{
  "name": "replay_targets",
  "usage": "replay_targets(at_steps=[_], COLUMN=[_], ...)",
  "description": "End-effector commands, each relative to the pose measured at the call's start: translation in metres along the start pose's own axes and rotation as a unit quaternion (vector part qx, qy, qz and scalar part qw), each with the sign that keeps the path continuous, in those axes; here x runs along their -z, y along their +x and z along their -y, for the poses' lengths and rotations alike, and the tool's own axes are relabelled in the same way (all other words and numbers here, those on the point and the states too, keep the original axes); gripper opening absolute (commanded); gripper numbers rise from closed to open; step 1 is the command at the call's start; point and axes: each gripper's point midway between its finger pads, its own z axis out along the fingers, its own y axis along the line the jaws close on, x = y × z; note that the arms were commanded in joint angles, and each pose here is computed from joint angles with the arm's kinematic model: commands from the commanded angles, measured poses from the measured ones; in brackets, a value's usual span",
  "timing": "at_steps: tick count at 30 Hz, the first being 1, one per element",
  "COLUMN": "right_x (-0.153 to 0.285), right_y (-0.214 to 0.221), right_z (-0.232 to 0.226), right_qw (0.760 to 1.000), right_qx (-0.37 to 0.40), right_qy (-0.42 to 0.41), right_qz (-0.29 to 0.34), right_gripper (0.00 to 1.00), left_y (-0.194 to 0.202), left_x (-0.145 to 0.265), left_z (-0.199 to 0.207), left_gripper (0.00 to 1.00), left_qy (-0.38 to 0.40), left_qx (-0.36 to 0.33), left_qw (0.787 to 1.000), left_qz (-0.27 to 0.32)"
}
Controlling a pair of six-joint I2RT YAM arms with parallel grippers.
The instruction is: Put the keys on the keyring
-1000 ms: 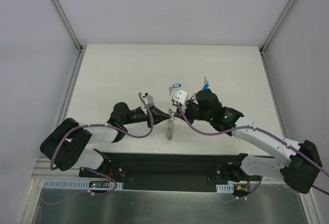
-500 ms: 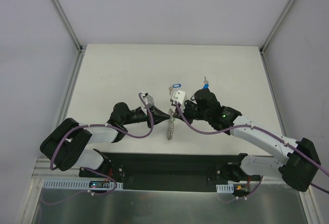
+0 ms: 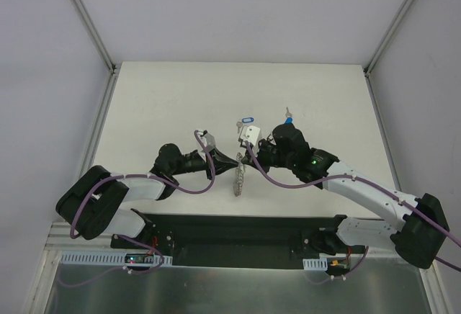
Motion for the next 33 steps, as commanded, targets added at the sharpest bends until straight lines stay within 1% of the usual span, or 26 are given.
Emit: replay_targets(at_steps=[1, 9, 13, 19, 33], right_x=[0.009, 0.02, 0.021, 0.015, 0.006], right_y=[-0.026, -0.013, -0.014, -0.009, -0.008], right_z=[0.002, 0.009, 0.001, -0.002, 0.001], right_qw=[0.999, 0.999, 0.999, 0.999, 0.998], right_qx=[0.01, -0.005, -0.013, -0.026, -0.044], right_qy=[0.007, 0.027, 0.001, -0.021, -0.042], right_qz=[0.037, 0.024, 0.031, 0.023, 0.03], right_gripper=[0.01, 0.01, 0.01, 0.01, 0.01], left_y=[-0.036, -0.037, -0.036, -0.037, -0.038], left_x=[0.001, 0.001, 0.002, 0.003, 0.003], left_z=[0.007, 0.006, 0.007, 0.008, 0.01], left_gripper=[0.0, 0.0, 0.0, 0.0, 0.0], left_qy=[0.015, 0.01, 0.012, 0.013, 0.016], left_qx=[-0.062, -0.064, -0.064, -0.069, -0.074], left_qw=[0.996, 0.996, 0.996, 0.995, 0.995], left_qz=[0.06, 0.065, 0.065, 0.067, 0.072])
